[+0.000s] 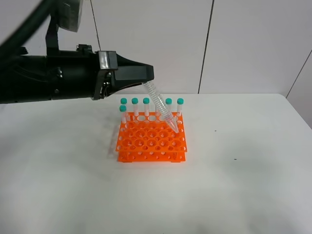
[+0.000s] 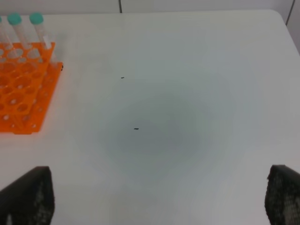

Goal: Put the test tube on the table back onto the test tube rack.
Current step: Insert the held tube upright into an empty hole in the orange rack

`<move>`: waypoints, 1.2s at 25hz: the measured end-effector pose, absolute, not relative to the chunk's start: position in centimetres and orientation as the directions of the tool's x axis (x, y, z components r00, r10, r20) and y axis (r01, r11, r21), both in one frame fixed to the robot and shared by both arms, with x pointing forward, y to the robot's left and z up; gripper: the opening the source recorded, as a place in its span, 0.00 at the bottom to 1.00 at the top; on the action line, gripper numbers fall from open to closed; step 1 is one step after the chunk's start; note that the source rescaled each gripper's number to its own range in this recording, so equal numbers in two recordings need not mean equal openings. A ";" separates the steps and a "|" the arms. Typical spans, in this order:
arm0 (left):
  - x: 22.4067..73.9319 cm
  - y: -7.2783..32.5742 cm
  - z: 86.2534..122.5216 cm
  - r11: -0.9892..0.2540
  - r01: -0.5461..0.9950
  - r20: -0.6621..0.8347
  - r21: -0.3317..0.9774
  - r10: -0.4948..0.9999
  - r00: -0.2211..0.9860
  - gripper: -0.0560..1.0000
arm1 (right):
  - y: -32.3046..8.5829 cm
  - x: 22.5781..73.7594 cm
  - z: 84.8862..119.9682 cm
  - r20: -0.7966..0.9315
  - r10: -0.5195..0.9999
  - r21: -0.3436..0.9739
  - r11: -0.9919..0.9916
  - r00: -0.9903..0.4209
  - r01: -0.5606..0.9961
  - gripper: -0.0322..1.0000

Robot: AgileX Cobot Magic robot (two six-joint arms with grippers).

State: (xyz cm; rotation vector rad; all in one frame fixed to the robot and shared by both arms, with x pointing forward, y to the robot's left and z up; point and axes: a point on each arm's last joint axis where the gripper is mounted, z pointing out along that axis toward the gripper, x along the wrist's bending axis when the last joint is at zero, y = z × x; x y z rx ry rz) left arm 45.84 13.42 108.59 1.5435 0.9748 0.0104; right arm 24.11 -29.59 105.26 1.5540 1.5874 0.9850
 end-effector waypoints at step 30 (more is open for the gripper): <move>51.1 11.1 103.3 -0.307 0.061 0.216 0.950 0.785 0.581 0.05 | -29.6 24.1 105.3 0.030 0.999 0.883 -0.008 -0.039 0.469 1.00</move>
